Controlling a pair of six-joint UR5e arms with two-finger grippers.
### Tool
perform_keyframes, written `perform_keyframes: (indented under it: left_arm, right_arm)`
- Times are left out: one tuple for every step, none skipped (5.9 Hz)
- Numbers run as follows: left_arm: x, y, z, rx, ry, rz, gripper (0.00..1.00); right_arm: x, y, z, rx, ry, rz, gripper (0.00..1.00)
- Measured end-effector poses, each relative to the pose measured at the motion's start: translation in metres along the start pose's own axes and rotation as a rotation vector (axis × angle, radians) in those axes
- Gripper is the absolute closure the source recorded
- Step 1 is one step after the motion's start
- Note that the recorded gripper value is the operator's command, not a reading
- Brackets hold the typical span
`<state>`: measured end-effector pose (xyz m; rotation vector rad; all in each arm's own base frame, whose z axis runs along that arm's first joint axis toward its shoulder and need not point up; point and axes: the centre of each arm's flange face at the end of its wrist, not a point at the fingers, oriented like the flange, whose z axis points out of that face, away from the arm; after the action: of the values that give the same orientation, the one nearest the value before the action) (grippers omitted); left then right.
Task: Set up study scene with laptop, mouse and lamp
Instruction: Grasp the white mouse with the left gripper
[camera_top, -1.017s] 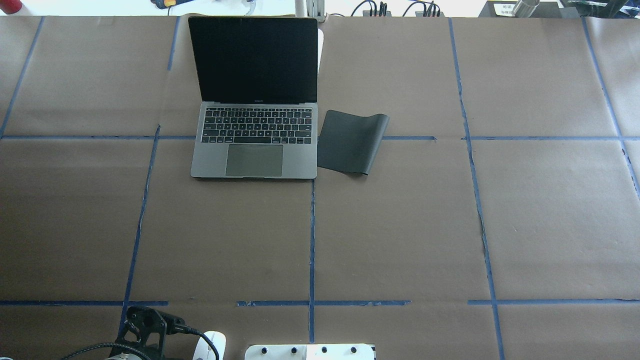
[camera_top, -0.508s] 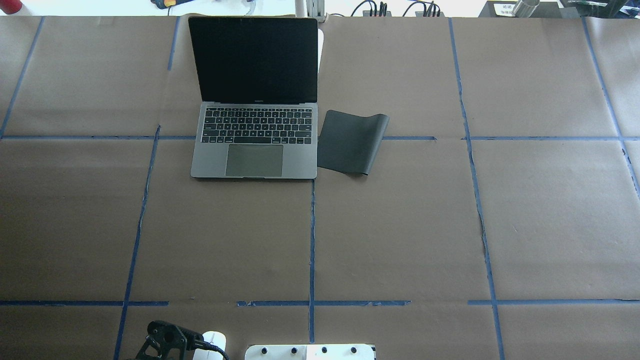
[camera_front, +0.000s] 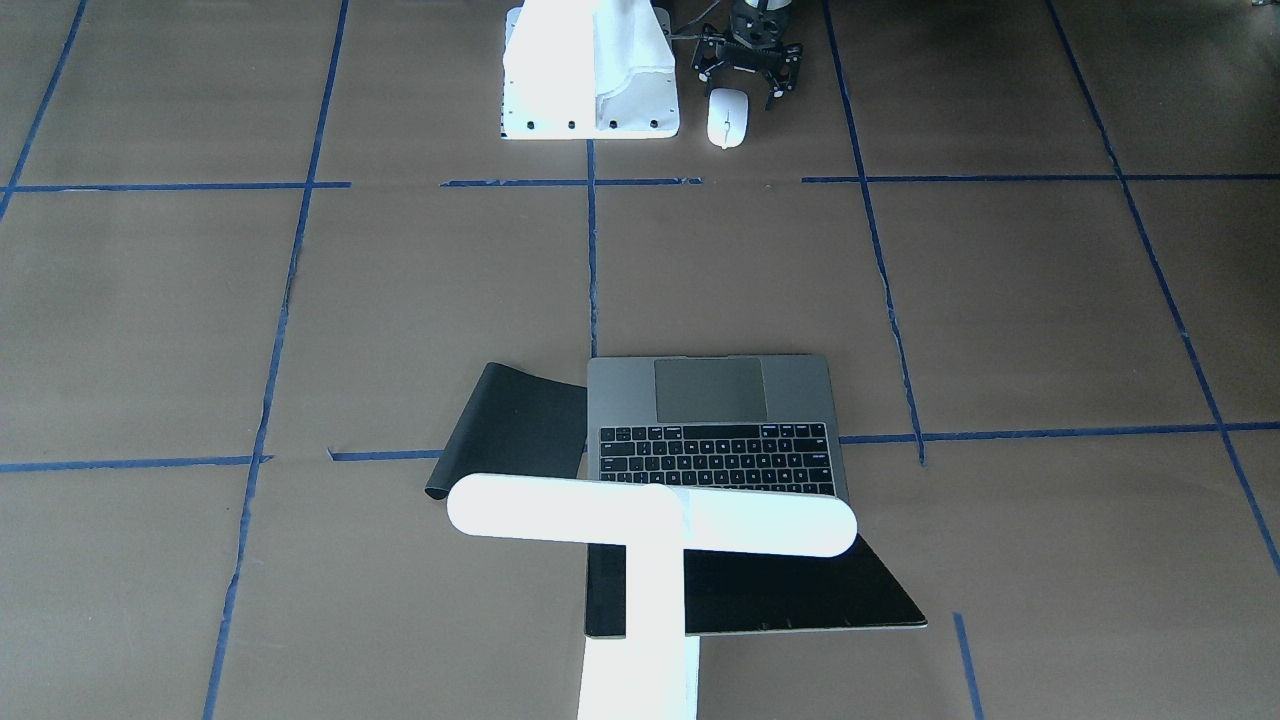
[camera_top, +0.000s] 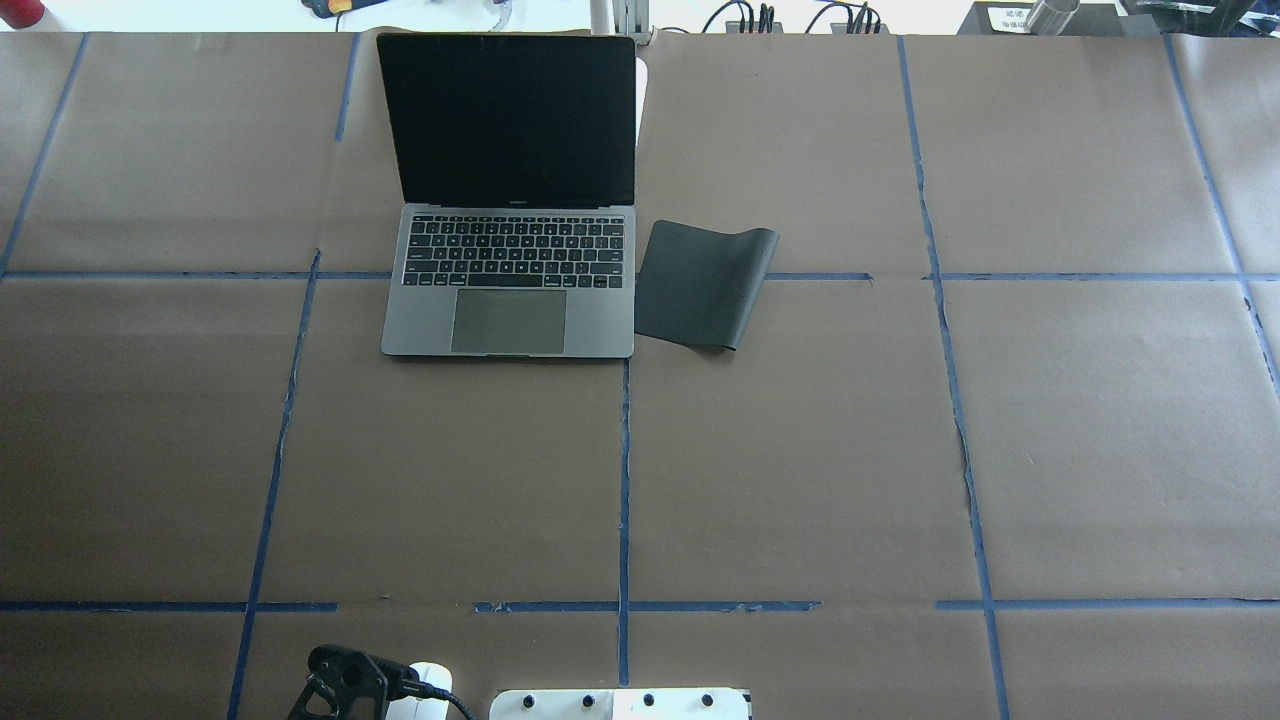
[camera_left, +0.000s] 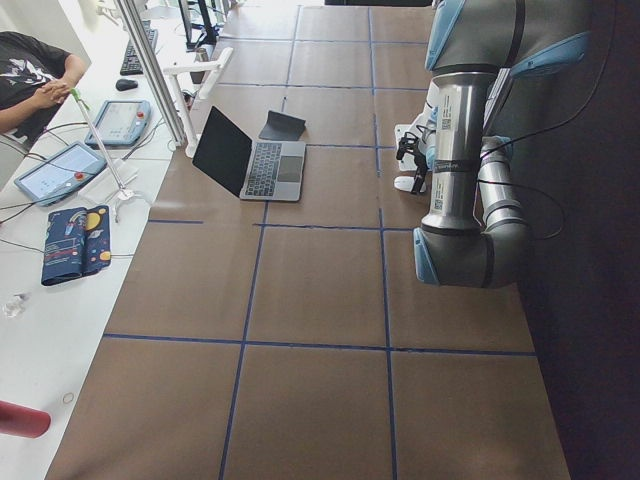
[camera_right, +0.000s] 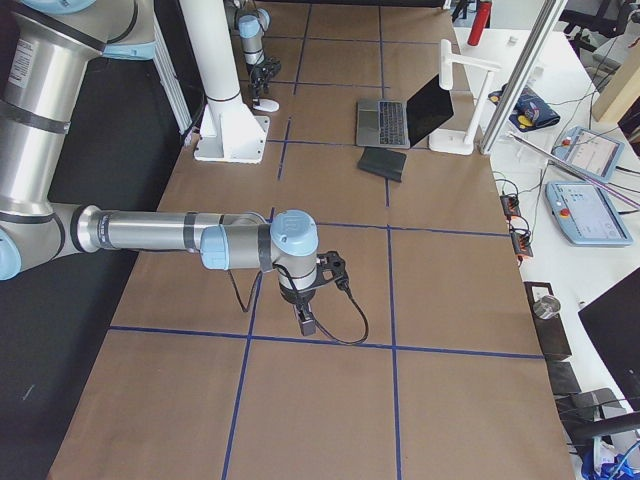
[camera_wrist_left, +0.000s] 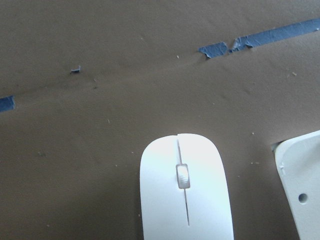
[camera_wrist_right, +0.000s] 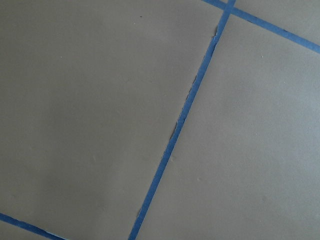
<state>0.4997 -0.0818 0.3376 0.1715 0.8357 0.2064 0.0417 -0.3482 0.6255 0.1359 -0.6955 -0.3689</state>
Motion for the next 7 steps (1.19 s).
perform_keyframes:
  left_arm:
    - [0.0,0.001,0.002,-0.001,-0.003,-0.002,0.0]
    - [0.001,0.001,0.005,-0.002,-0.007,-0.003,0.06]
    - [0.004,0.002,0.011,-0.003,-0.012,-0.003,0.36]
    - [0.007,0.002,0.015,-0.003,-0.013,-0.003,0.62]
    - [0.008,0.001,0.016,-0.001,-0.014,-0.005,0.74]
    - [0.007,-0.001,0.016,0.001,-0.015,-0.007,0.78]
    - [0.007,-0.003,0.015,0.005,-0.014,-0.009,0.8]
  right_arm:
    - [0.0,0.0,0.001,-0.002,-0.001,0.001,0.0]
    - [0.001,0.001,0.002,-0.004,-0.002,0.003,0.0]
    - [0.002,0.001,0.003,-0.006,-0.003,0.005,0.0]
    - [0.003,0.002,0.004,-0.007,-0.003,0.007,0.0]
    - [0.004,0.002,0.004,-0.008,-0.003,0.008,0.0]
    - [0.004,0.003,0.005,-0.008,-0.003,0.009,0.0]
    - [0.004,0.003,0.005,-0.008,-0.003,0.009,0.0]
